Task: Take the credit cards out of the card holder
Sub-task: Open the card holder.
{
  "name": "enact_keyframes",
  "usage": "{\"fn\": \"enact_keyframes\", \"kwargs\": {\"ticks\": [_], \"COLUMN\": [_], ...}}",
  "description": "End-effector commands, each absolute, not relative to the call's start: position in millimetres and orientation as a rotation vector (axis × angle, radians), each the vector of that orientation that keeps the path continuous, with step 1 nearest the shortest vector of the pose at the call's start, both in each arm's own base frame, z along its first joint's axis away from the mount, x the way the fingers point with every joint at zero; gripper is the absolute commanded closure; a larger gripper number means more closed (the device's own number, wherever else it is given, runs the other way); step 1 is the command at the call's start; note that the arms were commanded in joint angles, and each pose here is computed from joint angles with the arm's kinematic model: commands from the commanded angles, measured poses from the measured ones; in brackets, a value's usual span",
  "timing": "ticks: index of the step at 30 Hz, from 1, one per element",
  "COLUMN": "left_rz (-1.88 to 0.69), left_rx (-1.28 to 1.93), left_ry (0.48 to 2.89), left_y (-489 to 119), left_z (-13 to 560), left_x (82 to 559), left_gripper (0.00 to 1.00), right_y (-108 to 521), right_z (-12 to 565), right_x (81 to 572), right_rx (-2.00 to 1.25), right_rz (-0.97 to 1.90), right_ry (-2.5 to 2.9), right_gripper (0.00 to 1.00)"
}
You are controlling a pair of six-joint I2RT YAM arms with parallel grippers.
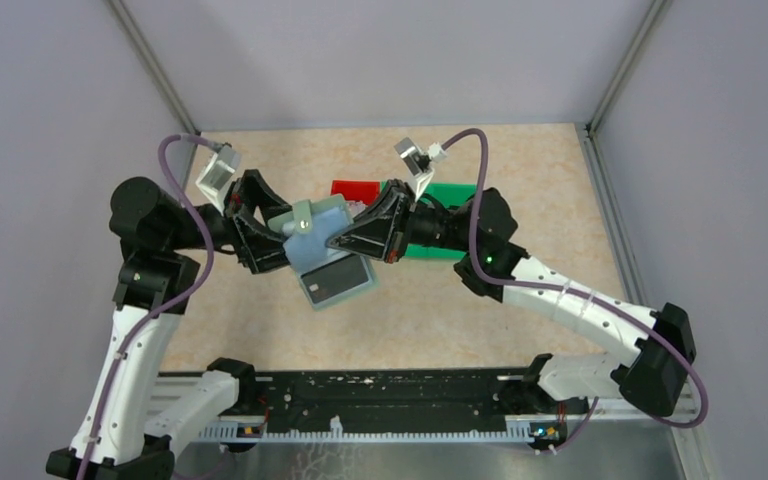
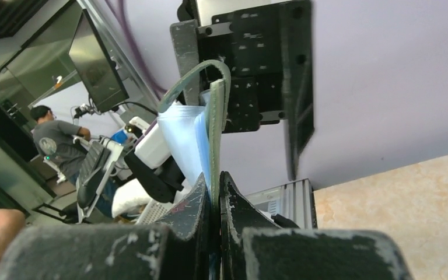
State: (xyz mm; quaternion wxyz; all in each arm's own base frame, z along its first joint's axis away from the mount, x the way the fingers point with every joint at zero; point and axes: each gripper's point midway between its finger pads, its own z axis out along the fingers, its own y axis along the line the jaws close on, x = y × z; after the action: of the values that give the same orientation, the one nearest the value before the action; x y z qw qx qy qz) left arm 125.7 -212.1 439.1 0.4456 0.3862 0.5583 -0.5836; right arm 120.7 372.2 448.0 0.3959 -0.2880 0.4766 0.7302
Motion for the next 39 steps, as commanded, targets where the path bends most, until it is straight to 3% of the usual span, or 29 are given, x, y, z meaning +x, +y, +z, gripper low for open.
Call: {"fn": "enact_keyframes", "kwargs": {"ticks": [1,2,4,13,20,30,35,38,39], "left_rz": [-1.35,-1.322,-1.288,-1.355,-1.415,-1.388,-1.347,-1.348,-1.351], "left_rx": [0.981,0.976,0.952,1.038,0.907,0.86,0.864,0.868,0.88], "left_ry": [1.378,1.384,1.401,1.273,1.34,1.344,1.351,1.366,1.364], "left_y": [-209,-208,-206,-204,-207,-210,-209,-209,-209], "left_z": [445,444,440,445,436,445,439,435,435], "left_x": [126,128,131,96,110,131,133,133,132], "left_gripper": [0.17,0.07,0.01,0.02,0.14,0.5,0.85,0.98,1.0], "right_y": [354,350,340,311,325,359,362,360,360], "right_z": [485,487,490,496,491,472,470,471,470], "right_x": [124,129,137,151,144,130,128,126,127], "right_rx": [-0.658,-0.633,-0.567,-0.446,-0.443,-0.483,-0.492,-0.519,-0.531], "right_rz": [1.769,1.737,1.696,1.637,1.74,1.858,1.869,1.845,1.826], "right_ry": [1.094,1.1,1.104,1.086,1.065,1.074,1.084,1.096,1.112], "right_gripper": [1.0,1.0,1.0,1.0,1.0,1.0,0.99,0.77,0.64]}}
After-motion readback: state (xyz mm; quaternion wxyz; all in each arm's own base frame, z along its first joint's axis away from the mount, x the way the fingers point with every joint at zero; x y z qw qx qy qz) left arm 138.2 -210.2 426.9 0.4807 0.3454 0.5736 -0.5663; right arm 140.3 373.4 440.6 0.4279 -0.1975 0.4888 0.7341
